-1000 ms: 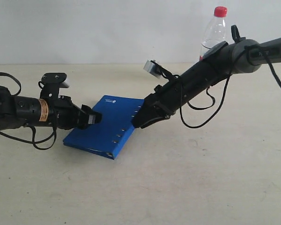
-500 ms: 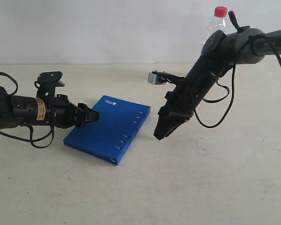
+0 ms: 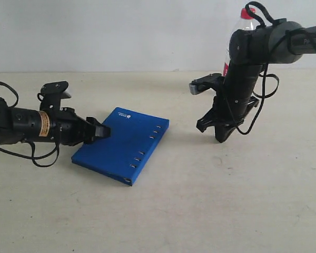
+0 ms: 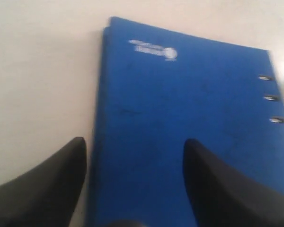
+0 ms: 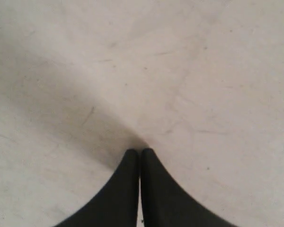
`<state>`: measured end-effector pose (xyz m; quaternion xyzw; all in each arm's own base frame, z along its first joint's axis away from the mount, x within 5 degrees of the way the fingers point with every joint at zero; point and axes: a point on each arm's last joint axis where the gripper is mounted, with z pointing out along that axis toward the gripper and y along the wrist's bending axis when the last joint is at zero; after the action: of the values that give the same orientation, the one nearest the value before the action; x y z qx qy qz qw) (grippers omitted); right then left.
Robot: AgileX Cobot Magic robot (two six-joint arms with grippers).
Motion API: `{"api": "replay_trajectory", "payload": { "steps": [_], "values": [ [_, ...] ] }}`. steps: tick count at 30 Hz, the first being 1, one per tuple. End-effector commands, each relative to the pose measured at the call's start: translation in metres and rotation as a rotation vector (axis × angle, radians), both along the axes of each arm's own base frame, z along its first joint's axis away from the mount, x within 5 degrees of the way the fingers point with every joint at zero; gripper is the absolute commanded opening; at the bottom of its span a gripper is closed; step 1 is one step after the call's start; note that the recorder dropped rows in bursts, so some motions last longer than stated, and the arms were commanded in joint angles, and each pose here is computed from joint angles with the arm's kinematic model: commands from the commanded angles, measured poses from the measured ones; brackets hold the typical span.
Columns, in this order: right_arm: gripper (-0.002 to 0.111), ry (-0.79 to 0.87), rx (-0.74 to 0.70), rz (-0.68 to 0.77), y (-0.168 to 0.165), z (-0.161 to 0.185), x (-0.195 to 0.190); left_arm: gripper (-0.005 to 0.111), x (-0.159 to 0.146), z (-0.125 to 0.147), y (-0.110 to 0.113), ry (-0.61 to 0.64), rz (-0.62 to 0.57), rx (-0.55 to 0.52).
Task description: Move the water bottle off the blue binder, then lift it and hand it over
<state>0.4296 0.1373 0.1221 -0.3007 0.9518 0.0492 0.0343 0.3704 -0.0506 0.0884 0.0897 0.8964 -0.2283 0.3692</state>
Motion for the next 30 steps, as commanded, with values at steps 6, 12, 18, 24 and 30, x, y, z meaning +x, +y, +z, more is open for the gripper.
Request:
{"api": "replay_trajectory", "payload": {
  "steps": [6, 12, 18, 24, 30],
  "values": [
    [0.0, 0.054, 0.257, 0.126, 0.022, 0.004, -0.008, 0.056, -0.014, 0.018, -0.027, -0.041, -0.301, -0.256],
    [0.0, 0.092, 0.258, 0.176, 0.021, 0.01, -0.013, 0.056, -0.017, 0.025, -0.029, -0.07, -0.354, -0.34],
    [0.0, 0.03, 0.269, 0.197, 0.02, 0.049, -0.018, 0.056, -0.012, 0.014, -0.011, -0.011, -0.24, -0.224],
    [0.0, -0.087, 0.301, 0.194, 0.019, 0.098, -0.025, 0.056, -0.012, 0.014, -0.01, -0.015, -0.241, -0.219],
    [0.0, -0.131, 0.338, 0.158, 0.021, 0.106, -0.023, 0.056, -0.009, 0.003, -0.003, 0.081, -0.109, -0.11]
  ]
}}
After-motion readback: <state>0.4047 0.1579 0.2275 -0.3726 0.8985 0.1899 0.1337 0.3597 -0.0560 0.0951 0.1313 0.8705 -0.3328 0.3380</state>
